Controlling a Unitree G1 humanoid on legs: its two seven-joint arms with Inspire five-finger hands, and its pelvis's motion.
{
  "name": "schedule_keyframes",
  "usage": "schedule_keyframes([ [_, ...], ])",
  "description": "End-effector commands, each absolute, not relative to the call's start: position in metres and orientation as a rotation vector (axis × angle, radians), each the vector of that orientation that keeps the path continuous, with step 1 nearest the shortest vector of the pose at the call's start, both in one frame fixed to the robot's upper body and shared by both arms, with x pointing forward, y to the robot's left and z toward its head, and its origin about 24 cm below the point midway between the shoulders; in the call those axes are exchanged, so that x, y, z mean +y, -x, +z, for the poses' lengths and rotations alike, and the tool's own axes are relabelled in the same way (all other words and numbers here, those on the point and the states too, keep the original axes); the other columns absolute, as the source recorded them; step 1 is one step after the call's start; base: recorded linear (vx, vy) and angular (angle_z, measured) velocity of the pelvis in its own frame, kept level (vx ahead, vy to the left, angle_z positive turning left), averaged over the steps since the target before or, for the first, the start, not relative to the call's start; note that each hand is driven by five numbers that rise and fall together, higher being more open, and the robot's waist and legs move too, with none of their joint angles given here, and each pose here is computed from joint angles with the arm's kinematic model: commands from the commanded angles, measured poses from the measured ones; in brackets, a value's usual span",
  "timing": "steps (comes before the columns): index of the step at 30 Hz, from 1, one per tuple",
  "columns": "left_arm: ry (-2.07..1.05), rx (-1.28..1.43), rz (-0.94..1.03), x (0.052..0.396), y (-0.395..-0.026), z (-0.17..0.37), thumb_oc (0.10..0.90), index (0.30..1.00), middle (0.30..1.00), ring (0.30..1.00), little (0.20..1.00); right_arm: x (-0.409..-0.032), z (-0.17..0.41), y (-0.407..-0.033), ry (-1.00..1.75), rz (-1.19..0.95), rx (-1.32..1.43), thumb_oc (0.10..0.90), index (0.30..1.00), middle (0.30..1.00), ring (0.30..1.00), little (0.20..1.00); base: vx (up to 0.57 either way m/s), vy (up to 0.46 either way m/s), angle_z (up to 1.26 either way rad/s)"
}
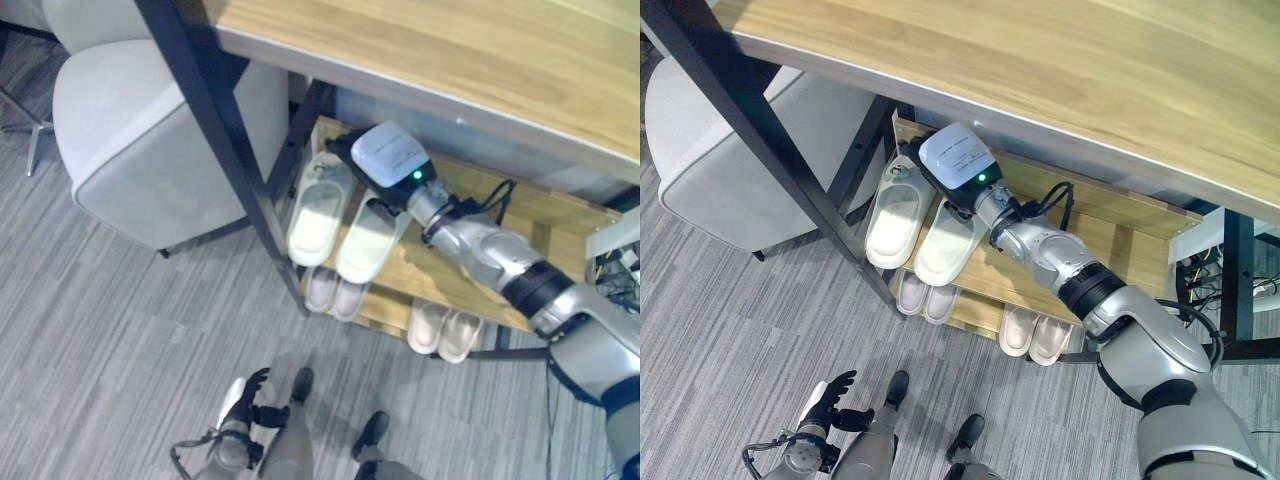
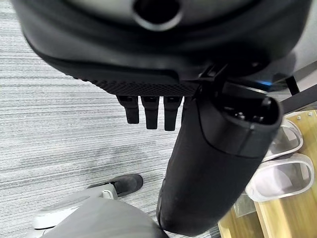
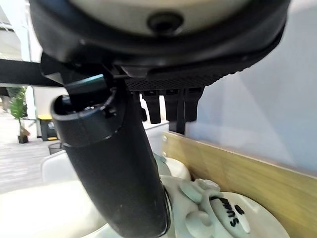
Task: Arrange the slippers neatly on the shoe rack.
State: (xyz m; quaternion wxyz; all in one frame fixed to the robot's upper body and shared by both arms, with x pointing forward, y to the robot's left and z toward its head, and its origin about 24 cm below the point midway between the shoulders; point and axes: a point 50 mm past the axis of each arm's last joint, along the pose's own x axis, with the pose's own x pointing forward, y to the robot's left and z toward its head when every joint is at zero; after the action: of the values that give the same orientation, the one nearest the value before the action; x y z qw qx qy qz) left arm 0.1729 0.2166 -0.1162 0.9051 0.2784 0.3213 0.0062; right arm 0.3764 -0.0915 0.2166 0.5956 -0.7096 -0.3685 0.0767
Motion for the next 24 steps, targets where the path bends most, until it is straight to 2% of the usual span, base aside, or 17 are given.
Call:
schedule_keyframes([
  [1,-0.624,0.626,-0.029,0.214,-0.178,-0.114,0.8,0.9,0.9,0.9,0.9,-0.085,0.285,-0.362,1.513,-0.012,-1.103,0.8,0.9,0.9,0.9,0.9,0.0,0.0,0.0],
  [15,-0.613,0.648,-0.024,0.214,-0.17,-0.117,0.8,0.9,0.9,0.9,0.9,-0.094,0.27,-0.351,1.469,0.059,-1.088,0.8,0.9,0.9,0.9,0.9,0.0,-0.002,-0.01],
  [22,-0.611,0.658,-0.019,0.215,-0.168,-0.118,0.8,0.9,0.9,0.9,0.9,-0.093,0.265,-0.344,1.389,0.091,-1.087,0.8,0.9,0.9,0.9,0.9,0.0,-0.002,-0.01],
  [24,-0.605,0.665,-0.009,0.214,-0.168,-0.118,0.8,0.9,0.9,0.9,0.9,-0.095,0.262,-0.339,1.294,0.094,-1.079,0.8,0.9,0.9,0.9,0.9,0.0,0.0,0.0],
])
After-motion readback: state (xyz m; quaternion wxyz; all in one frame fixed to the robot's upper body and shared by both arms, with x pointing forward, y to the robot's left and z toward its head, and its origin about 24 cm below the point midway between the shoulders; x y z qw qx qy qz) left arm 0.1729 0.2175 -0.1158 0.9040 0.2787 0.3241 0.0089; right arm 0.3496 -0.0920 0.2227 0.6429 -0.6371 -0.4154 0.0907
